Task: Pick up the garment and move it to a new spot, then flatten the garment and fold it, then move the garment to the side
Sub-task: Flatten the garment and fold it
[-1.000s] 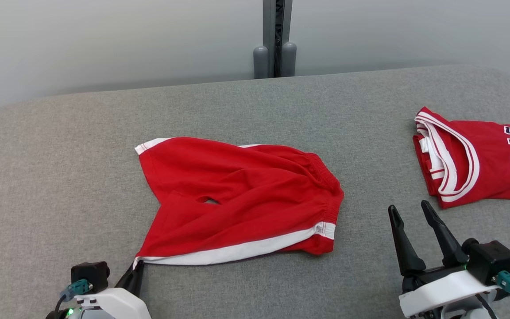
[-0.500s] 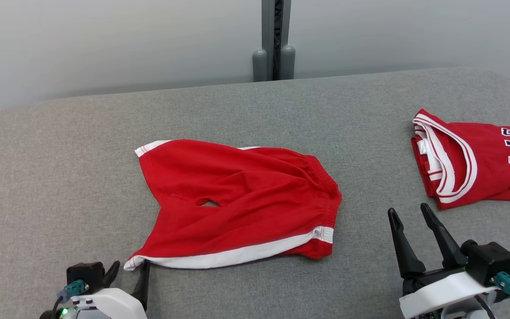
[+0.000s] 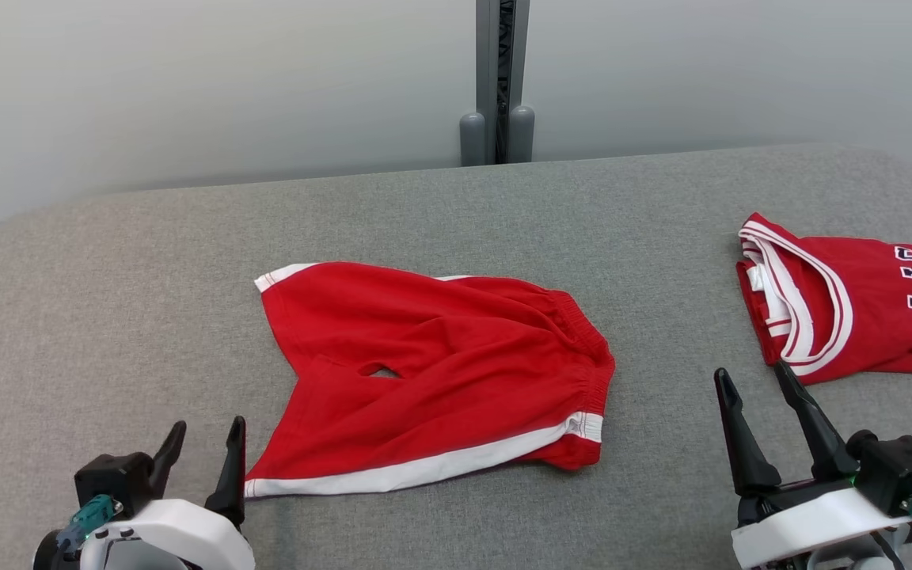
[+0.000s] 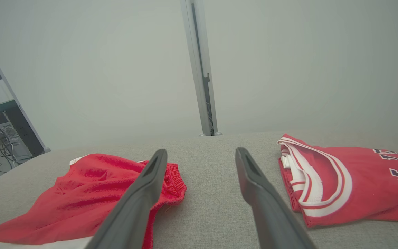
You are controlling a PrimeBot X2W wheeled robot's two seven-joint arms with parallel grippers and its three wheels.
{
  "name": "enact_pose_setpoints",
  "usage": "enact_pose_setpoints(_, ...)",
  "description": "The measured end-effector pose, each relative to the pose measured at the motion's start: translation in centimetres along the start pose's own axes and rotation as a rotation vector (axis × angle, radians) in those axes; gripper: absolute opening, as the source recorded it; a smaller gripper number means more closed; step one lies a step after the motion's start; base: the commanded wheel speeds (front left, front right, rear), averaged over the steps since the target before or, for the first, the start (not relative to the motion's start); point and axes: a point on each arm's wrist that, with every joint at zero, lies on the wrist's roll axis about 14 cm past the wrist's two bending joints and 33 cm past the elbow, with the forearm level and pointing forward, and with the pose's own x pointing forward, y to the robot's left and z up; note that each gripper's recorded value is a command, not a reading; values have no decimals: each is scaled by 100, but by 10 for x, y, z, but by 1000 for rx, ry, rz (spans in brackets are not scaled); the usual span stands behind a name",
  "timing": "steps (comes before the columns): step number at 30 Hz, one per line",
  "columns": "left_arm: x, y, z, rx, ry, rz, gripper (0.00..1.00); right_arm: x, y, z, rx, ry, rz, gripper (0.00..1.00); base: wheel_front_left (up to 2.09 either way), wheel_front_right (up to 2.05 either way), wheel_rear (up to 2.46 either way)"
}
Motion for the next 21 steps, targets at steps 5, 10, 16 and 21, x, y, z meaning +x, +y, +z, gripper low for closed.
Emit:
enact_pose_setpoints(5,-4,-1,26,-9,-102,5,100,1,0,7,-3,-22,-1,100,0,0,0)
enact_pose_setpoints(10,-12,-6,25,-13,-148,2,100,0,3,5,5,-21,-2,100,0,0,0)
enact_pose_setpoints(16,-16,-12,22,-23,-179,13,100,-3,4,7,14,-30,-9,100,0,0,0)
enact_pose_setpoints(21,-20,-1,41,-5,-251,48,100,-2,5,10,9,-40,-7,100,0,0,0)
